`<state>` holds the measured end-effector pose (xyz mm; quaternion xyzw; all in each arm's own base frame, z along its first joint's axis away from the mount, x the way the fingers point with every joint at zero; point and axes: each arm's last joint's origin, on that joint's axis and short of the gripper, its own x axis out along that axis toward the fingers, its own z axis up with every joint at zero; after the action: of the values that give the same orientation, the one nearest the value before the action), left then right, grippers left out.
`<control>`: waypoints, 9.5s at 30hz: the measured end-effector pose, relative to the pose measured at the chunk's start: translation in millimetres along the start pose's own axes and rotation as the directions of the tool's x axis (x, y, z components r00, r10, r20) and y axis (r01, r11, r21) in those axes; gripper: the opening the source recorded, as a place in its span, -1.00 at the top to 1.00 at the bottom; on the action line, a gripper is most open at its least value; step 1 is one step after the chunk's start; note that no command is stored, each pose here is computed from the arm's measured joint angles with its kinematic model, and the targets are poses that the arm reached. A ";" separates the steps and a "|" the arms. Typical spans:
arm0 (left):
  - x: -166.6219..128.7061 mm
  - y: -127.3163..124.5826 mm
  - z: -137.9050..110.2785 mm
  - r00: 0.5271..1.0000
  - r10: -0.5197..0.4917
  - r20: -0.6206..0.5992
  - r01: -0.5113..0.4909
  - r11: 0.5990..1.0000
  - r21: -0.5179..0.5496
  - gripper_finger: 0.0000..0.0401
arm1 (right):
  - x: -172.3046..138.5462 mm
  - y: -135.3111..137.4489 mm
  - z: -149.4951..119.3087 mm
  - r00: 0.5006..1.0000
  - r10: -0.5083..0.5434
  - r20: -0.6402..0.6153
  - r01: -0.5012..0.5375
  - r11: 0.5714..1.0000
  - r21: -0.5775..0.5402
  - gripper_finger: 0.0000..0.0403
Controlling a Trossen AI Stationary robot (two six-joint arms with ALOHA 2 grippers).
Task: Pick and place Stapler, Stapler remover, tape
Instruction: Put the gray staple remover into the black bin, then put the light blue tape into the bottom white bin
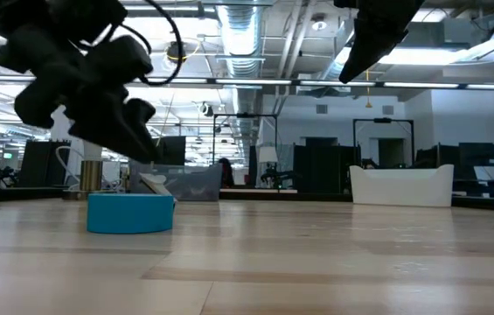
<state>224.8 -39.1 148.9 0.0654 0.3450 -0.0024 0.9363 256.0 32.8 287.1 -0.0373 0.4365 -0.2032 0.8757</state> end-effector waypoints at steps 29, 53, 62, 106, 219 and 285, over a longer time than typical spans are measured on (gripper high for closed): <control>18.9 8.8 -8.6 0.995 -0.089 -0.049 0.087 0.995 -0.051 0.20 | 0.0 0.0 0.0 1.000 0.000 0.000 0.000 1.000 0.000 0.63; 50.0 5.6 -17.4 0.996 -0.091 -0.013 0.091 0.996 -0.018 0.13 | -0.1 0.3 0.0 1.000 0.002 0.001 -0.002 1.000 0.000 0.63; 50.0 5.5 -17.5 0.996 -0.093 -0.013 0.093 0.995 -0.020 0.58 | -0.1 0.3 0.0 1.000 0.002 0.001 -0.002 1.000 0.000 0.63; -55.2 129.5 23.8 0.678 0.705 0.209 -0.633 0.704 -0.321 0.96 | -0.1 0.3 0.0 1.000 0.002 0.000 -0.002 1.000 0.000 0.63; 25.7 -31.0 28.0 0.962 -0.188 -0.196 0.160 0.975 -0.153 0.19 | -0.3 0.5 0.0 1.000 0.005 0.000 -0.005 1.000 -0.001 0.63; 34.6 37.6 41.7 0.964 0.038 0.264 -0.005 0.992 -0.125 0.91 | 35.2 22.7 -24.6 0.971 0.222 0.090 -0.214 0.973 -0.089 0.73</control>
<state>279.9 -5.6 162.5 0.0106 0.2152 0.0202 0.9763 263.1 42.6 240.1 -0.0337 0.4013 -0.0863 0.9112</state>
